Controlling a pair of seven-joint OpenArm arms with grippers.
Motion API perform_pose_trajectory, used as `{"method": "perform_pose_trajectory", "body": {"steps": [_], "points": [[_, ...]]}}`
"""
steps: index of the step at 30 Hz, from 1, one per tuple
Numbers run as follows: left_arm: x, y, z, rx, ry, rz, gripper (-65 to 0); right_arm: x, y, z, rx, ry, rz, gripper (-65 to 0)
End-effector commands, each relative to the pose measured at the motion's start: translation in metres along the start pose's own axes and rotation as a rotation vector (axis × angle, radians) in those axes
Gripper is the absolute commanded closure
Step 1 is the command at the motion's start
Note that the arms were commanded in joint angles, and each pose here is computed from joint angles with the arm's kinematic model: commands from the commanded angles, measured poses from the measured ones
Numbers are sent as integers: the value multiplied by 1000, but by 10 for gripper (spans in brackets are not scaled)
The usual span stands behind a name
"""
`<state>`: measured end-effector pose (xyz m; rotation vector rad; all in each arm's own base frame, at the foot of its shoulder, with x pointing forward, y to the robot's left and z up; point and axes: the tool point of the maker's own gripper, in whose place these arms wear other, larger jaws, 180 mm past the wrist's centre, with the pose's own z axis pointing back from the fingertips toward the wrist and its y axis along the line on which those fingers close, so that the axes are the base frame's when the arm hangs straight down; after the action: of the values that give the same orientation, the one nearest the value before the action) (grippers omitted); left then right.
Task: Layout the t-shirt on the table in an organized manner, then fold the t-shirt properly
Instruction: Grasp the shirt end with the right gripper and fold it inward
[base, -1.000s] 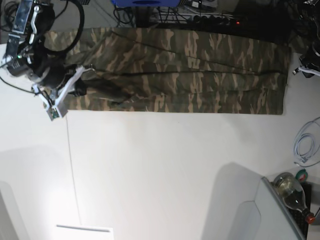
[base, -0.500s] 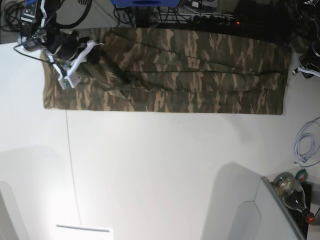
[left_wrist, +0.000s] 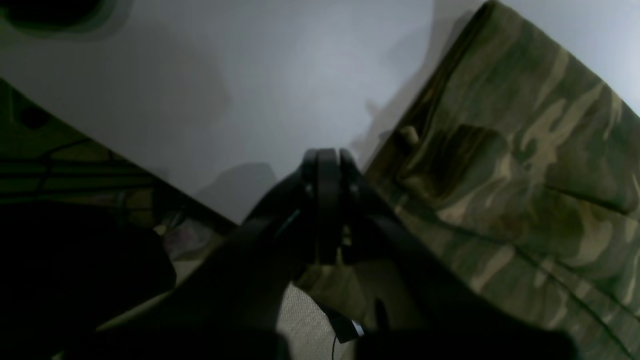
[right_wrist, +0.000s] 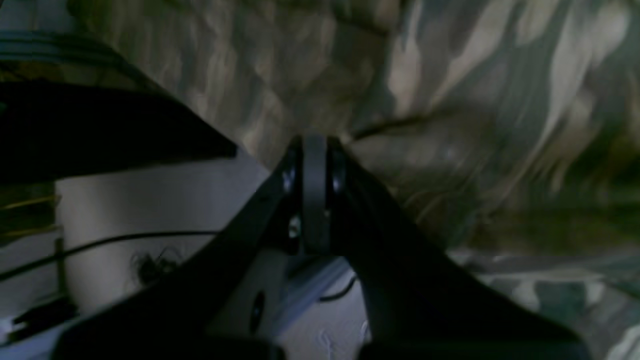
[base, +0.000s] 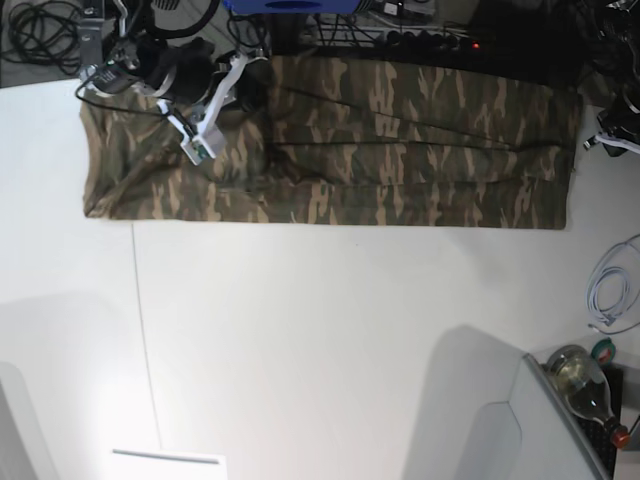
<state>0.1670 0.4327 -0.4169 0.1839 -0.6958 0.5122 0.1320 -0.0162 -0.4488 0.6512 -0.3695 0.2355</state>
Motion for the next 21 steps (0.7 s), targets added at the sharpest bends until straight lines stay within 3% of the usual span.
{"method": "perform_pose_trajectory", "body": {"steps": [1, 11, 21], "points": [[20, 3, 4, 5, -52, -19, 0, 10, 3, 3, 16, -48, 1, 0], [19, 5, 4, 9, -48, -19, 0, -1, -57, 56, -170, -105, -39, 0], [20, 4, 4, 7, -51, -21, 0, 0, -62, 75, -216, -115, -15, 0]]}}
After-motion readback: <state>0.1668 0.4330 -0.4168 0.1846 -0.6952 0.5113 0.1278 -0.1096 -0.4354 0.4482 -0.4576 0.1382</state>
